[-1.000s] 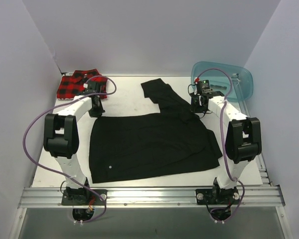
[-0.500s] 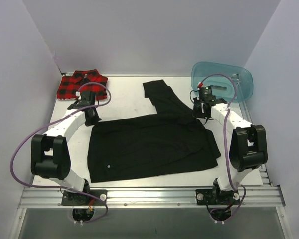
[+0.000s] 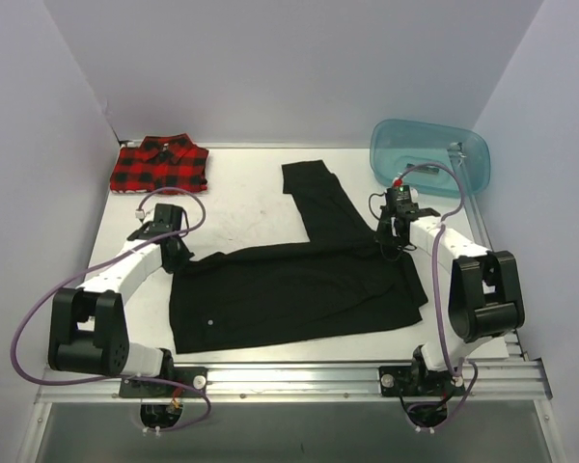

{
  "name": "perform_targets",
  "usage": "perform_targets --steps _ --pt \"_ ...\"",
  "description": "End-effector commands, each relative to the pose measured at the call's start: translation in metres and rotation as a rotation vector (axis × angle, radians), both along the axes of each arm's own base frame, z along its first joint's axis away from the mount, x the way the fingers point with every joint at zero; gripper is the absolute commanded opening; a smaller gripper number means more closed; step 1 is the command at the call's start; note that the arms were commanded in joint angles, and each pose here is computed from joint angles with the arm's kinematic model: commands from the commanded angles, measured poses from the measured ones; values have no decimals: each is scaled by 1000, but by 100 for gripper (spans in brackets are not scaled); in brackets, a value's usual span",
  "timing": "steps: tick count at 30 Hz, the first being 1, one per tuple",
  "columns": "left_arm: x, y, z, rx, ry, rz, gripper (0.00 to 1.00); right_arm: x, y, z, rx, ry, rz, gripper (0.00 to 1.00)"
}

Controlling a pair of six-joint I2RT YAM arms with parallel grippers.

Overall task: Fold and stack the long sleeve shirts
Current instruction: Fold the shirt

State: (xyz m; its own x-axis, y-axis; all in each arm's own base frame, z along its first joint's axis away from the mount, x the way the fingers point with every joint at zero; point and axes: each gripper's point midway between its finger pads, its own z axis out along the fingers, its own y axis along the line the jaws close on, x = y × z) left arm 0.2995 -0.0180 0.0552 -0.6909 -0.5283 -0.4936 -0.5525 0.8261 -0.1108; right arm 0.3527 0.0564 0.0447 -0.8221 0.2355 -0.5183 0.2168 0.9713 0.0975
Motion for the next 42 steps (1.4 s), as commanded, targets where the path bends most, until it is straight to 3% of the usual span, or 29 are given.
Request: perform_targets --steps 1,4,9,10,11,15,23,28,34,37,42 --pt "1 4 2 -5 -47 73 5 -1 -18 7 -31 -37 -108 6" --pt "-6 7 1 -2 -40 101 14 -6 -19 7 -31 -38 -123 12" --pt "-14 16 18 29 -85 124 34 -19 -12 19 -120 -89 -62 38" --pt "-15 16 28 24 -116 116 42 -21 -11 27 -129 -112 -56 41" --pt "-16 16 33 33 -126 93 58 -23 -8 32 -150 -125 -45 42" --pt "-13 13 62 43 -200 -2 85 -24 1 56 -148 -198 3 42" --pt "23 -11 74 -1 -208 -174 86 23 42 84 -71 -227 154 40" --pt "45 -30 61 -9 -146 -253 85 39 61 54 -80 -117 203 39" --pt "40 -35 42 3 -85 -303 85 37 68 24 -79 -32 225 38" --pt "37 -36 41 39 -77 -345 85 47 78 25 -66 -49 313 41" --pt "26 -42 48 63 -89 -395 90 74 100 31 -34 -89 415 57"
